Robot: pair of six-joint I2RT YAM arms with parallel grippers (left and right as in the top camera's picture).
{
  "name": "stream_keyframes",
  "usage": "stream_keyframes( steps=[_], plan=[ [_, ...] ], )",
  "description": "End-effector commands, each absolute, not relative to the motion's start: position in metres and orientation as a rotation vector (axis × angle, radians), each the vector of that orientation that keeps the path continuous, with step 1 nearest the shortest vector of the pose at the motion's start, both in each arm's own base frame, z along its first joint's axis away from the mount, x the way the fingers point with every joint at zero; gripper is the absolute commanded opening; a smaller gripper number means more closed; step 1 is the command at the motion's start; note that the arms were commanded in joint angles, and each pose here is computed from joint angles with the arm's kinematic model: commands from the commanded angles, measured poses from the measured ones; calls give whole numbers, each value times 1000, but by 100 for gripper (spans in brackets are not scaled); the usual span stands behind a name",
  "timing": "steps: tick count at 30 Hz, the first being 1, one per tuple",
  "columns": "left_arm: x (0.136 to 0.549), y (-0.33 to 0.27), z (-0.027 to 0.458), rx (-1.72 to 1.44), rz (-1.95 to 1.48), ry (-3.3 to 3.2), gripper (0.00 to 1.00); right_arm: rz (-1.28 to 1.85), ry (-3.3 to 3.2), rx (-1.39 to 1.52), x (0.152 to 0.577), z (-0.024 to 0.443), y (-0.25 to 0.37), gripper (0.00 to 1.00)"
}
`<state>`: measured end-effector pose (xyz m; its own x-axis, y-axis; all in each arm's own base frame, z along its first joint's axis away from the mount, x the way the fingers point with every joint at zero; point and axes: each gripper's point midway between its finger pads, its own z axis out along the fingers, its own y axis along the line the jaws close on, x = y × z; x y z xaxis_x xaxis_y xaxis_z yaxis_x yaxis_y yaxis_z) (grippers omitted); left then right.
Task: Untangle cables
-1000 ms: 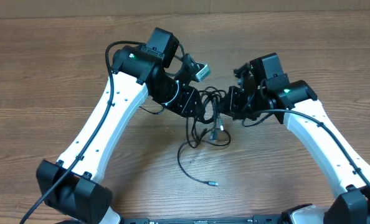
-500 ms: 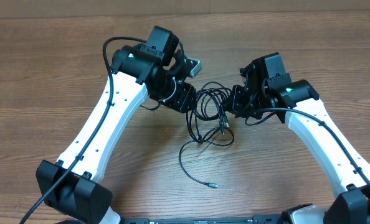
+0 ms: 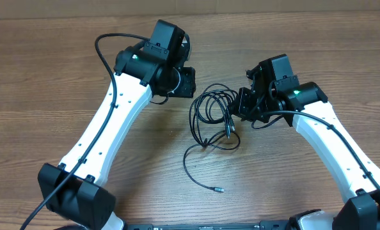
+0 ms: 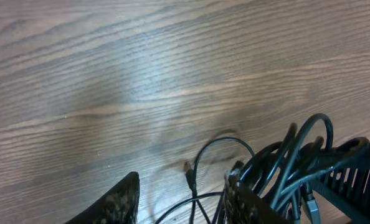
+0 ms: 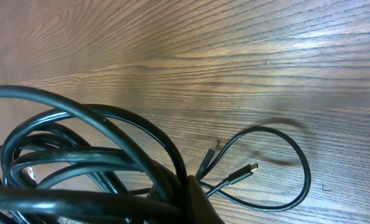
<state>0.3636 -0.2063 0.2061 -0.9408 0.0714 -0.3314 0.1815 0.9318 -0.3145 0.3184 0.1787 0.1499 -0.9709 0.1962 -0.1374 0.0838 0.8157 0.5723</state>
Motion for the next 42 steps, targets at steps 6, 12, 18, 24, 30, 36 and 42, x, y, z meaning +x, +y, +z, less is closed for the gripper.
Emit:
stream_keyframes(
  steps=[6, 12, 18, 24, 30, 36, 42],
  plan=[
    [345, -264, 213, 493, -959, 2715, 40, 876, 2804, 217, 319, 153, 180, 4],
    [340, -262, 210, 487, -955, 2742, 40, 876, 2804, 217, 319, 153, 180, 4],
    [353, -232, 192, 380, -657, 2808, 35, 874, 2809, 220, 318, 152, 179, 4],
    [355, -229, 190, 316, -610, 2821, 36, 874, 2811, 221, 318, 152, 179, 4],
    [348, -236, 186, 342, -639, 2838, 35, 874, 2811, 220, 318, 152, 179, 4],
    [360, -225, 180, 317, -514, 2812, 33, 874, 2812, 220, 318, 152, 179, 4],
    [379, -176, 173, -1, -275, 2831, 20, 872, 2809, 209, 318, 152, 179, 4]
  ],
)
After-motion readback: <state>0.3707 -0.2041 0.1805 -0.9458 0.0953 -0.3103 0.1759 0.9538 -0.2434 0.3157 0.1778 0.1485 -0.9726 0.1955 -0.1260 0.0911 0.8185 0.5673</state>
